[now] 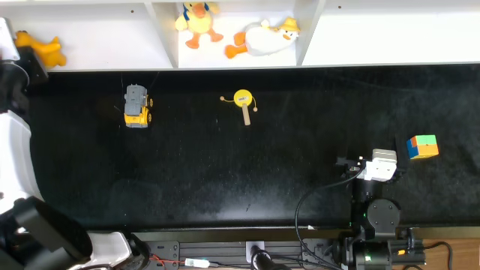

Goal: Store Toys

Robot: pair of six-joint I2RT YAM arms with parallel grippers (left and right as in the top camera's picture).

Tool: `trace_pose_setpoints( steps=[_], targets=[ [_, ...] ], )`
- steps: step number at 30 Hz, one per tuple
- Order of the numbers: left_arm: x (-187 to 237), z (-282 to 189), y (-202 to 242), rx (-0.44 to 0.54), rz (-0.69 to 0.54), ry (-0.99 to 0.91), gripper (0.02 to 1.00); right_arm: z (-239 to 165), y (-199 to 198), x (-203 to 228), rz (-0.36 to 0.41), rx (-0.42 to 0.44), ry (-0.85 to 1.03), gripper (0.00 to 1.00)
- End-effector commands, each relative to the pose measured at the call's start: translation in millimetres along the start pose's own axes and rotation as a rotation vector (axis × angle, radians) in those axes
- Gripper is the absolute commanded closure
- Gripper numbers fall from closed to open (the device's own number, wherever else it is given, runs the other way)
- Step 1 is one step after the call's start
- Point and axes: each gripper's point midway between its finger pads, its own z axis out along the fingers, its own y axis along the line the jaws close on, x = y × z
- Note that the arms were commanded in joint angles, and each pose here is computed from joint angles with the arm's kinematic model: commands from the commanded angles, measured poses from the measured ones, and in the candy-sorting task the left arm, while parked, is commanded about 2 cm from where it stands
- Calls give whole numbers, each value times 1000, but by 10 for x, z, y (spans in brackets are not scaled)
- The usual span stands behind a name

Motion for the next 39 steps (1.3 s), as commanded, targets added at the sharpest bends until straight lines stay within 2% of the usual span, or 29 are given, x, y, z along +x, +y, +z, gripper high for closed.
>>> trace_pose_setpoints(
  steps=[1,9,13,26,37,39],
  targets=[
    [-89,83,4,-43,6,-11,781,4,10,41,-3,-4,2,5],
    [-127,161,-36,-41,15,-31,779,4,10,41,-3,-4,2,5],
    [-139,171,-33,-41,16,-37,724,4,10,41,-3,-4,2,5],
    [-1,374,-80,-28,17,-6,737,4,10,41,-3,-4,2,5],
    [-82,389,-159,-18,30,-37,715,4,10,41,-3,-4,2,5],
    [-79,389,-140,-29,29,-35,669,4,10,41,-3,-4,2,5]
  ],
)
